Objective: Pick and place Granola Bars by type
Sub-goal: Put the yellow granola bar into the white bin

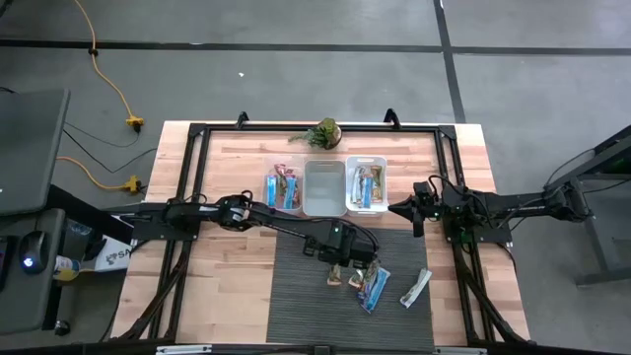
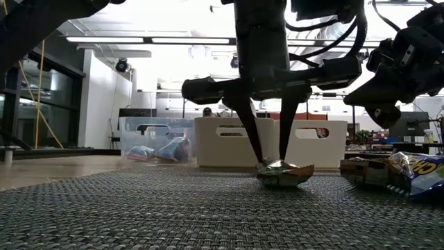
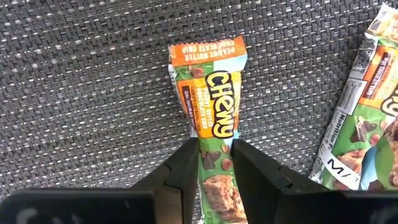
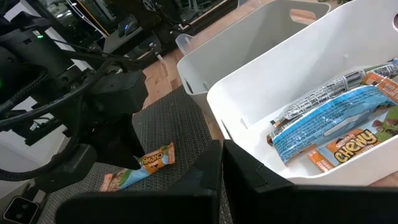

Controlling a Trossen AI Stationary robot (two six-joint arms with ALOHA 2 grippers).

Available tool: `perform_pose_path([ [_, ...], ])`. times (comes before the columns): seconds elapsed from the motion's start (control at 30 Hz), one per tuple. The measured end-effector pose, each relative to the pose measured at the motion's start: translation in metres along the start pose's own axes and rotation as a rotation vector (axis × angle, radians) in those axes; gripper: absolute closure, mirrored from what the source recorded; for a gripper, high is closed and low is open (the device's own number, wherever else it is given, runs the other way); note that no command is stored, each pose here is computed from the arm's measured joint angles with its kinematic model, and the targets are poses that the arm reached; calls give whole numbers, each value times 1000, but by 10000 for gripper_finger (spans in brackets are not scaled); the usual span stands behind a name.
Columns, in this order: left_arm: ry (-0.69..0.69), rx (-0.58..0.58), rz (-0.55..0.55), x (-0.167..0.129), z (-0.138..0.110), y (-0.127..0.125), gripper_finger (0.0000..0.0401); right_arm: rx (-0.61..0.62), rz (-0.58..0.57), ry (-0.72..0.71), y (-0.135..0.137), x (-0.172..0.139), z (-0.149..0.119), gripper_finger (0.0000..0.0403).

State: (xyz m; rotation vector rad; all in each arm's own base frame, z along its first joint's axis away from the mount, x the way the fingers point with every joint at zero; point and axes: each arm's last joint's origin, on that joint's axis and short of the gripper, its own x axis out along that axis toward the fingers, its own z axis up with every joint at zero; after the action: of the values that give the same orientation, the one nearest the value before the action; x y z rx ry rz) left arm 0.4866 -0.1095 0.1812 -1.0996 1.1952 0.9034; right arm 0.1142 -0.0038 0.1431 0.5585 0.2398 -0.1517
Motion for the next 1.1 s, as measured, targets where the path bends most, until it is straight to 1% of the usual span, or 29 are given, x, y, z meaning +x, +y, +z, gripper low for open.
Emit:
perform_pose_path([
  [0.1, -1, 43, -11, 0, 0, -1, 306, 0, 0, 0, 0, 0, 0, 402],
  [0.23, -20, 50, -20, 0, 1, -2, 299, 0, 0, 0, 0, 0, 0, 402],
  [0.33, -41, 50, -19, 0, 1, -2, 282, 0, 0, 0, 0, 0, 0, 402],
  [0.5, -36, 68, -18, 2, 1, -2, 246, 0, 0, 0, 0, 0, 0, 402],
  [0.63, -20, 69, -13, 6, 1, -3, 229, 0, 0, 0, 0, 0, 0, 402],
  [0.73, -21, 69, -22, 10, 1, -4, 227, 0, 0, 0, 0, 0, 0, 402],
  [0.8, -19, 69, -5, 14, 1, -3, 227, 0, 0, 0, 0, 0, 0, 402],
  [1.1, -41, 73, -10, 13, 1, -4, 227, 0, 0, 0, 0, 0, 0, 402],
])
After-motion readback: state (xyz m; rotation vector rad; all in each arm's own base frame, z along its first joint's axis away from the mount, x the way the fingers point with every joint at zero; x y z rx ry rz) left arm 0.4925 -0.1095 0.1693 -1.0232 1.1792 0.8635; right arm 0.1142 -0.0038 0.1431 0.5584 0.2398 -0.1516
